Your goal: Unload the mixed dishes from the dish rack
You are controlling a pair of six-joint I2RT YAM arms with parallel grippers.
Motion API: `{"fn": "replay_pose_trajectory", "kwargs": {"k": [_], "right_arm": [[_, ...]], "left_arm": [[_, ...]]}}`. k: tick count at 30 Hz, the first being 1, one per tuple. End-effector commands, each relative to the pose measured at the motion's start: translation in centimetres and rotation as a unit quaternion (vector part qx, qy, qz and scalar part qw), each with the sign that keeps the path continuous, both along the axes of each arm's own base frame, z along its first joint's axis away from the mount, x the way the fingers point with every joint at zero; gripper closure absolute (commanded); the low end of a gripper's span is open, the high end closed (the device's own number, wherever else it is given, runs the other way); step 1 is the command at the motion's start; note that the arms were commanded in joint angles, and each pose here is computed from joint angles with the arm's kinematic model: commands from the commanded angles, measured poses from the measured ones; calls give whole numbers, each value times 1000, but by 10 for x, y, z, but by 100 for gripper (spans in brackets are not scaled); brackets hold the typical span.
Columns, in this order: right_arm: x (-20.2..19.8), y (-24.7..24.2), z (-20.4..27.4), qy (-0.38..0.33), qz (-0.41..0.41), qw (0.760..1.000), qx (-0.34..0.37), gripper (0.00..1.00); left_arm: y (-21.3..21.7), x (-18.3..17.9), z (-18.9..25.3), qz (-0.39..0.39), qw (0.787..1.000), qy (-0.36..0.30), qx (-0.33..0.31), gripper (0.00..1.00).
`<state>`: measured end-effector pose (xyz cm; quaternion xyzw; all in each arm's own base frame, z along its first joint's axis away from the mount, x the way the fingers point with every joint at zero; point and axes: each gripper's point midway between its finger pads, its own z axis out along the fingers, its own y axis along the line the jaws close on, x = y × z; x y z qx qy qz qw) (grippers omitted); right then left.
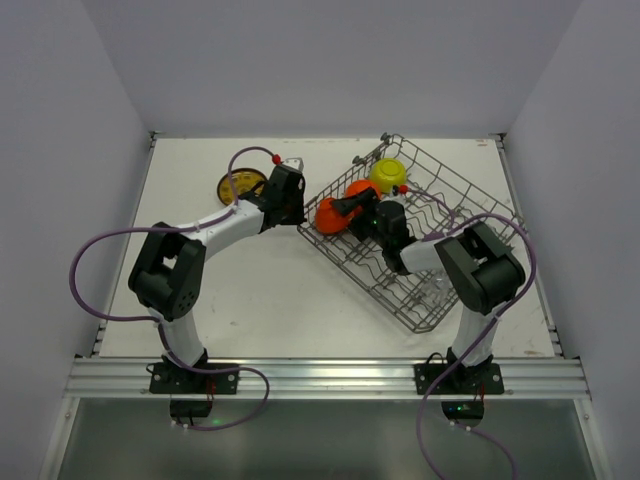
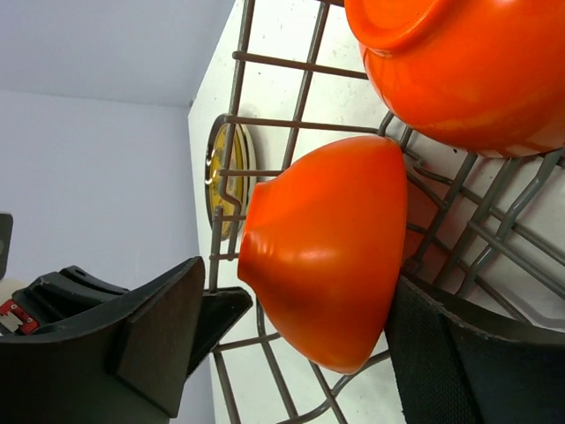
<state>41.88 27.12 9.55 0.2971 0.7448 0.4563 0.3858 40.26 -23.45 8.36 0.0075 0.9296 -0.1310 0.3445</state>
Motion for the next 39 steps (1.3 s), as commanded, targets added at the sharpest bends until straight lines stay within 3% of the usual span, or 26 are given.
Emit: {"fn": "replay_pose_trajectory", "kwargs": {"k": [1,8,23,25,27,34,39], "right_arm": [[9,2,17,-48,-2,999,2,23],[14,8,15,-50,7,999,3,46],[9,6,37,-95,7,995,25,76],[10,6,43,-109,9,994,22,84],[10,6,46,-116,10,993,19,100],[-7,4,71,-155,32,987,16,100],[-27,-6,114,-206,38,978,3,100]], "left_arm": [[-2,18,24,22,999,-38,-23,100],[-2,18,24,21,999,-38,-22,100],[0,19,26,23,999,-38,-19,100],[0,18,26,23,999,-38,-19,100],[0,18,26,23,999,-38,-19,100],[-1,16,27,21,999,-36,-22,100],[1,17,31,23,999,-40,-23,100]]}}
